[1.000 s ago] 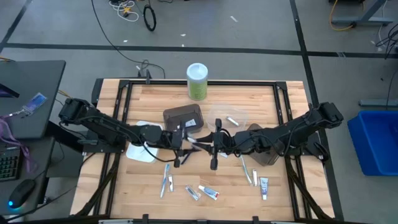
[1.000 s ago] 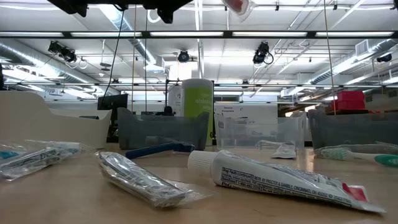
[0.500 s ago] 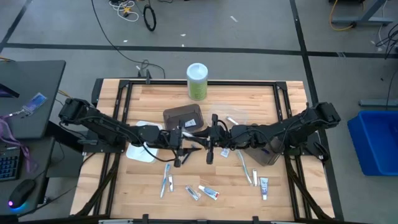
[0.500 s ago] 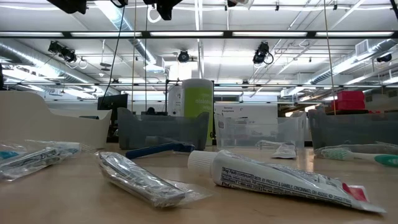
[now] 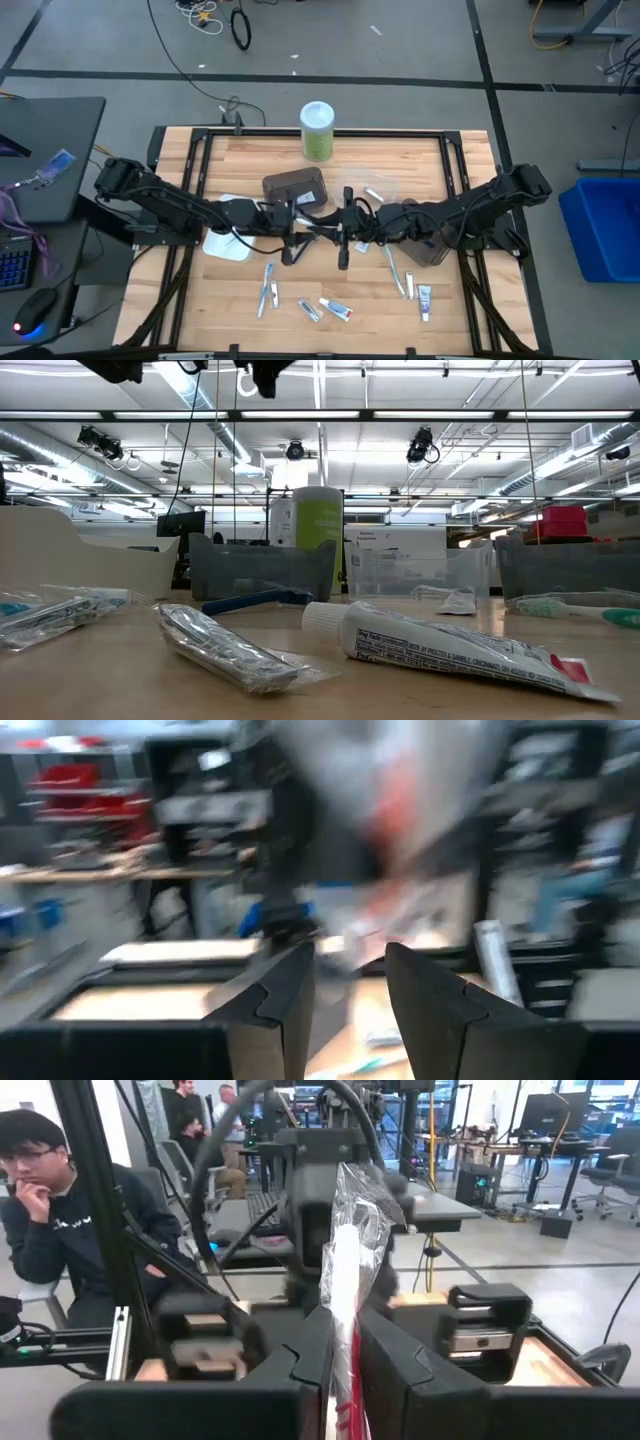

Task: Pick & Place Travel size toiletries
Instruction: Put the red toothbrush into the white bin

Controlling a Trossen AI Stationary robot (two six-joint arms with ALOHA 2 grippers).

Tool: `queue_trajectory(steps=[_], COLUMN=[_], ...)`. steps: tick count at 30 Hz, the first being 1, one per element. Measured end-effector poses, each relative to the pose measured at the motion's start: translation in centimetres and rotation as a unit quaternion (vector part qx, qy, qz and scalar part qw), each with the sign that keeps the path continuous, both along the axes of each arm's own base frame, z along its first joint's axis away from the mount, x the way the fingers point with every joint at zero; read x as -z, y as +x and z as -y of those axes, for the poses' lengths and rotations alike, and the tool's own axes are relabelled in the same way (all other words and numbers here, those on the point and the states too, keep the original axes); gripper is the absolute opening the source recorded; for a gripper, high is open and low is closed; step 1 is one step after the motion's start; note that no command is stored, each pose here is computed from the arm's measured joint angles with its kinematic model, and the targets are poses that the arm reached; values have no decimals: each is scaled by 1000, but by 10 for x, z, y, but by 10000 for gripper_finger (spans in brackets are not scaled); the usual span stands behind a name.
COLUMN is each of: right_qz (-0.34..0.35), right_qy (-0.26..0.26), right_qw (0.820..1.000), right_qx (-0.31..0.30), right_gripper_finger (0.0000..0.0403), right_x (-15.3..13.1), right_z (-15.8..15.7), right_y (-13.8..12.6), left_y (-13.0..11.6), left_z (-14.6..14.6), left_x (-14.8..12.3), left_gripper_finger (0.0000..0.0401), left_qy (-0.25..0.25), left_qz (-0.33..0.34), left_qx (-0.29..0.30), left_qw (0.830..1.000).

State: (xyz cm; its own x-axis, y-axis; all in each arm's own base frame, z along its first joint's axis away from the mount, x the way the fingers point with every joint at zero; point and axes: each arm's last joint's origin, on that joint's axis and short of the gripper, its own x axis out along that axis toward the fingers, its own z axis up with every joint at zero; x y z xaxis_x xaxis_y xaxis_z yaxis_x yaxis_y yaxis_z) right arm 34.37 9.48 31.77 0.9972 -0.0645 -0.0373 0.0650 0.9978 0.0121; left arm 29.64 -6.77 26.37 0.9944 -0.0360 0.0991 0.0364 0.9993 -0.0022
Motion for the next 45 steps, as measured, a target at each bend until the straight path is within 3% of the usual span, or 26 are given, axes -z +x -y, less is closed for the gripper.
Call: queue_trajectory(steps=[3,8,17,25,36,45], right_qz=[1,15,30,48,40,-23], right_qy=[1,4,14,9,-7,-40], right_qw=[1000,1000,999,999,999,999], right_qx=[2,7,13,13,12,24], right_gripper_finger=[43,43,43,43,44,86], right_x=[1,1,3,12,14,26], right_z=[3,3,8,12,12,13], right_y=[2,5,10,22,23,22], left_y=[-1,0,-1,1,2,3], left_z=[2,-2,-4,-5,-6,-7], left_x=[-5,-5,-9,-7,-6,5], left_gripper_finger=[132,132,132,129,26,31], left_qy=[-15,-41,-14,-6,1,-10], left_qz=[23,23,44,24,18,-40], left_qx=[29,-16,-23,-32,-43,-71], left_qw=[999,999,999,999,999,997])
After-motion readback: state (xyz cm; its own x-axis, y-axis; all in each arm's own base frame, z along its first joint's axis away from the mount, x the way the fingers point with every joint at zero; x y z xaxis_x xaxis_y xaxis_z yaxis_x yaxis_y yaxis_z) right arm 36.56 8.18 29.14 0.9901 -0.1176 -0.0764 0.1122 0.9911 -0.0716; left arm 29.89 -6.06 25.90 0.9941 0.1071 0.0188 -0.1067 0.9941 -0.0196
